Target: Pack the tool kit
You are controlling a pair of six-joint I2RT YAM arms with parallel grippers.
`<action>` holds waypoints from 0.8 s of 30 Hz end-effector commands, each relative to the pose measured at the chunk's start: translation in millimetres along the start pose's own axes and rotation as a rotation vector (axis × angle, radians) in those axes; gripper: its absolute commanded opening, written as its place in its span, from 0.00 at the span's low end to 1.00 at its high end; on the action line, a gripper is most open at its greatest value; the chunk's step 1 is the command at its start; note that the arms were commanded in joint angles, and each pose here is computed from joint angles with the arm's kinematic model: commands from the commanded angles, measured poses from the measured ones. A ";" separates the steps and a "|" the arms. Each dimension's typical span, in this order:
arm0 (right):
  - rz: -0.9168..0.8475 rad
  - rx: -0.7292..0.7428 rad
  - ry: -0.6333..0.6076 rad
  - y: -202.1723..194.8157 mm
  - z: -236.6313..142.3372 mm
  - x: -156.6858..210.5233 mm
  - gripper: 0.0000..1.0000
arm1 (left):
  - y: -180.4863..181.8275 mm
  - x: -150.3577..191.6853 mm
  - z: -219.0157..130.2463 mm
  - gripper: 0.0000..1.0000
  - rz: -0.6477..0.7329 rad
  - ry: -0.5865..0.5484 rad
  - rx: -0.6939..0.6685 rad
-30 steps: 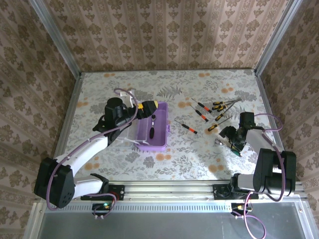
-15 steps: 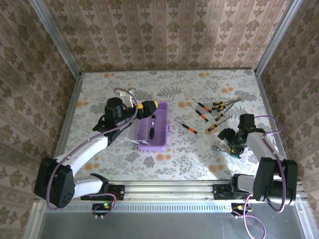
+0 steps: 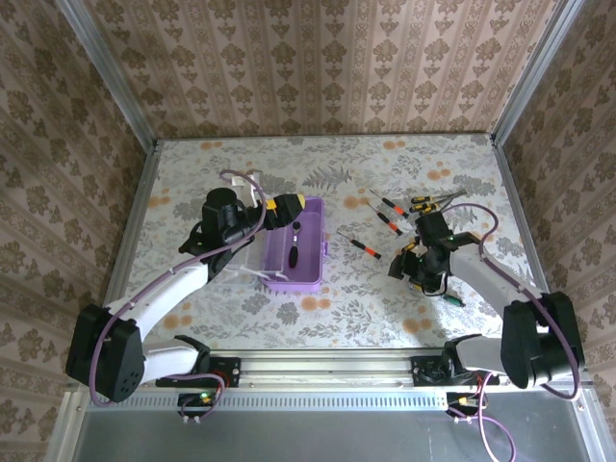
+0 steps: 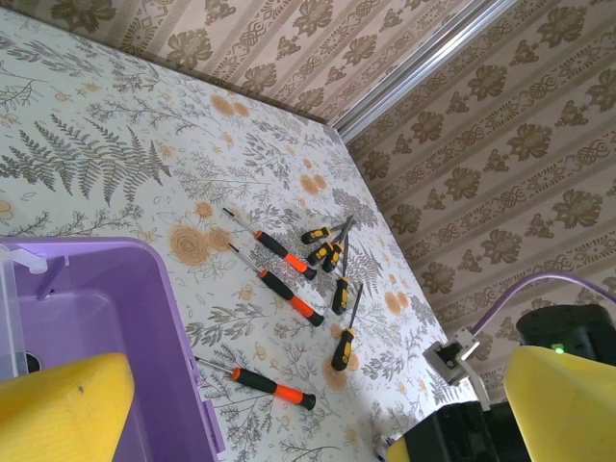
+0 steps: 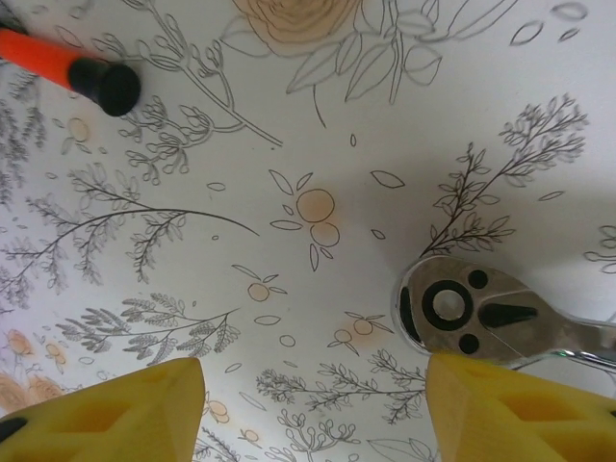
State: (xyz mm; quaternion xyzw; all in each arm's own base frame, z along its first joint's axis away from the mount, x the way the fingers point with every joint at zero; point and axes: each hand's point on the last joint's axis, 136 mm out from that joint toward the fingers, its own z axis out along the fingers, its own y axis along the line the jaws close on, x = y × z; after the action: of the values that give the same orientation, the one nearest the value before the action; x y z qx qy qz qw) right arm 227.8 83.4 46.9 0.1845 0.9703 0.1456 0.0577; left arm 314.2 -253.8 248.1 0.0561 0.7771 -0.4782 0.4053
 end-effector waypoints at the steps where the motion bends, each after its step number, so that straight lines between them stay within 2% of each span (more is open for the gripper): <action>1: -0.003 -0.013 0.031 7.3 3.5 -1.9 0.67 | -9.9 -12.4 0.1 1.00 0.047 -0.023 0.019; 5: -0.012 0.002 0.081 8.2 11.7 -1.0 0.67 | -10.1 -12.3 -0.2 1.00 0.051 -0.021 0.018; 9: -0.019 0.019 0.081 8.1 15.7 -6.6 0.67 | -10.4 -12.9 -0.9 1.00 0.057 -0.024 0.016; 19: -0.048 0.088 0.009 11.5 15.1 -51.8 0.66 | -8.4 -11.7 0.1 1.00 0.063 -0.019 0.009; 24: -0.061 0.047 0.006 23.8 6.8 -55.4 0.64 | -10.2 -13.1 -1.3 1.00 0.072 -0.023 0.012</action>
State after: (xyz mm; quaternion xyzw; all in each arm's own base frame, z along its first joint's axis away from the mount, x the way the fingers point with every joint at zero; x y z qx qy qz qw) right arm 286.2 89.6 47.4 0.1651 0.9760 0.1329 0.0502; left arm 314.7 -253.5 248.1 0.0659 0.7766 -0.4714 0.4128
